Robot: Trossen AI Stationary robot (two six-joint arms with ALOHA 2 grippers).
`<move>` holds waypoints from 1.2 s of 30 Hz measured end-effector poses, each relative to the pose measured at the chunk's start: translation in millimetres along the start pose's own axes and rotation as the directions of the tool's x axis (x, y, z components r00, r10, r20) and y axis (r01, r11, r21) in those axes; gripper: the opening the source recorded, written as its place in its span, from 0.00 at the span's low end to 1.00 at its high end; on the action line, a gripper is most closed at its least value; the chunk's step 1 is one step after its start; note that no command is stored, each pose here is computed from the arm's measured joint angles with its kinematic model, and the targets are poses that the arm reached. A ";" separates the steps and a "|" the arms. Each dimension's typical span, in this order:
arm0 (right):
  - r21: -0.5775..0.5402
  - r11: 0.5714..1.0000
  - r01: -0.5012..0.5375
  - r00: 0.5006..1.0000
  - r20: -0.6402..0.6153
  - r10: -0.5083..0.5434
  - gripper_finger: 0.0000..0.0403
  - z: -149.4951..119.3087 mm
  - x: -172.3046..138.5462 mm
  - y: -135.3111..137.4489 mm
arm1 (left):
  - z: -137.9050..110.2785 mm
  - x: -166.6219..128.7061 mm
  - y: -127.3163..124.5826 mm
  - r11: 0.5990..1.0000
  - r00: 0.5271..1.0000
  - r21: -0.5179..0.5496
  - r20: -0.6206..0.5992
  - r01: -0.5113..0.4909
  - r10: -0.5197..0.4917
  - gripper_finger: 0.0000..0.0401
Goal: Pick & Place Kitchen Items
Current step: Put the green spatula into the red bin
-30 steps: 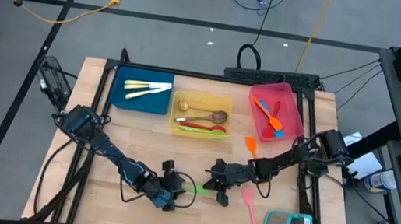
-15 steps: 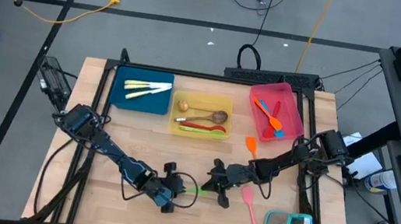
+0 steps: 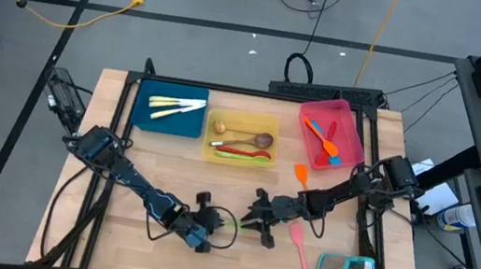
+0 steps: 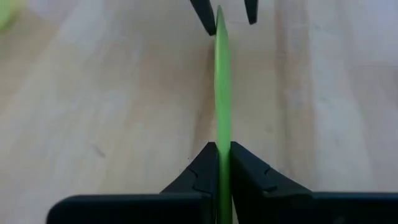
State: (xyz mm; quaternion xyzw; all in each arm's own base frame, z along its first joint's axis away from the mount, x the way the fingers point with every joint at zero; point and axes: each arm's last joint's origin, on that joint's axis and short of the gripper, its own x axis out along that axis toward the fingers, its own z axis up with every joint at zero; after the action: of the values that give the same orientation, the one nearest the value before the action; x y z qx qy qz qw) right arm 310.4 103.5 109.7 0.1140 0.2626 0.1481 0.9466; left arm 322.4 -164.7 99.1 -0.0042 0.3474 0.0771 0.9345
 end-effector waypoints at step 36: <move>-0.055 0.982 0.182 0.980 -0.076 -0.186 0.05 23.3 -32.4 -25.0 | 13.9 8.6 25.3 0.954 0.957 -0.171 0.111 -0.248 0.269 0.39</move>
State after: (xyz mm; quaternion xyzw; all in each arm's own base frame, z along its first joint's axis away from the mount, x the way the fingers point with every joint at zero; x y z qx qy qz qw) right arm 301.8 66.0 136.9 0.0604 0.3064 0.0704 0.9474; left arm 334.1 -137.6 105.3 -0.0261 0.2748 0.2259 0.9342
